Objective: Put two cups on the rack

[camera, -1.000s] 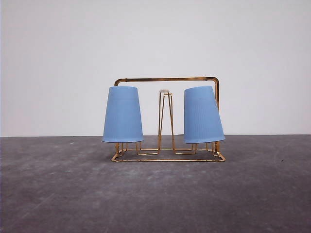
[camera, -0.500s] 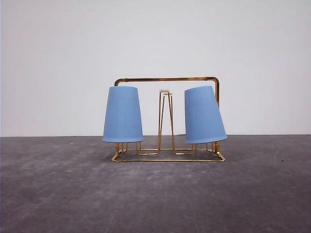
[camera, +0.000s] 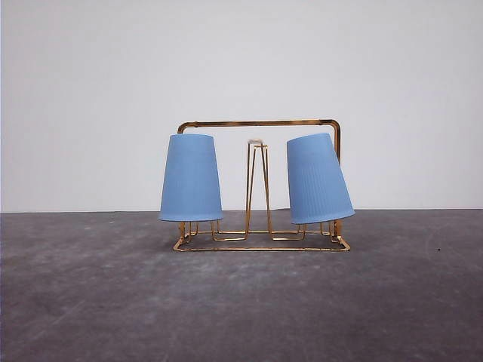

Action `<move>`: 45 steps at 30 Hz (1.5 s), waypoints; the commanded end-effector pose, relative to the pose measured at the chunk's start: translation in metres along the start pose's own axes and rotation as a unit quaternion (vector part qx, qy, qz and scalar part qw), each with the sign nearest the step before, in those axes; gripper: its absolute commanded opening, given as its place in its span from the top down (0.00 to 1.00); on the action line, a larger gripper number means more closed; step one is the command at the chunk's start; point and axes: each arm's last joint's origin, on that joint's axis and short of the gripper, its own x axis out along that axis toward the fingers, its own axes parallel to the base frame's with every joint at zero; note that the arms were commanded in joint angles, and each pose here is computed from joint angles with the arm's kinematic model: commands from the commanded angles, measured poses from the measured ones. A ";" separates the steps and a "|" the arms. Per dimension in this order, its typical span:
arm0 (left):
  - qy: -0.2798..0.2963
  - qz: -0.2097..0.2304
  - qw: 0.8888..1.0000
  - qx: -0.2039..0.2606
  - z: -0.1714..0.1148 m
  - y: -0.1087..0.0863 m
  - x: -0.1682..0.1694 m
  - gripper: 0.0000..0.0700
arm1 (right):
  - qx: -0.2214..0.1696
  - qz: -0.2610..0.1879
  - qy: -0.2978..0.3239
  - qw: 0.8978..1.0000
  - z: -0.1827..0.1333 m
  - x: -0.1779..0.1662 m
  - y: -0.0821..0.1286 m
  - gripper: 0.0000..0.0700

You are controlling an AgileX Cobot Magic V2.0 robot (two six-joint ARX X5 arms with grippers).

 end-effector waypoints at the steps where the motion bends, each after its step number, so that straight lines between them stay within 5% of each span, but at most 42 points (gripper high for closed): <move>1: 0.009 0.002 1.000 -0.001 -0.005 0.001 0.001 0.98 | -0.001 -0.003 -0.004 1.000 0.000 0.000 0.000 0.98; 45: 0.009 0.002 1.000 -0.001 -0.005 0.001 0.001 0.98 | -0.001 -0.003 -0.004 1.000 0.000 0.000 0.000 0.98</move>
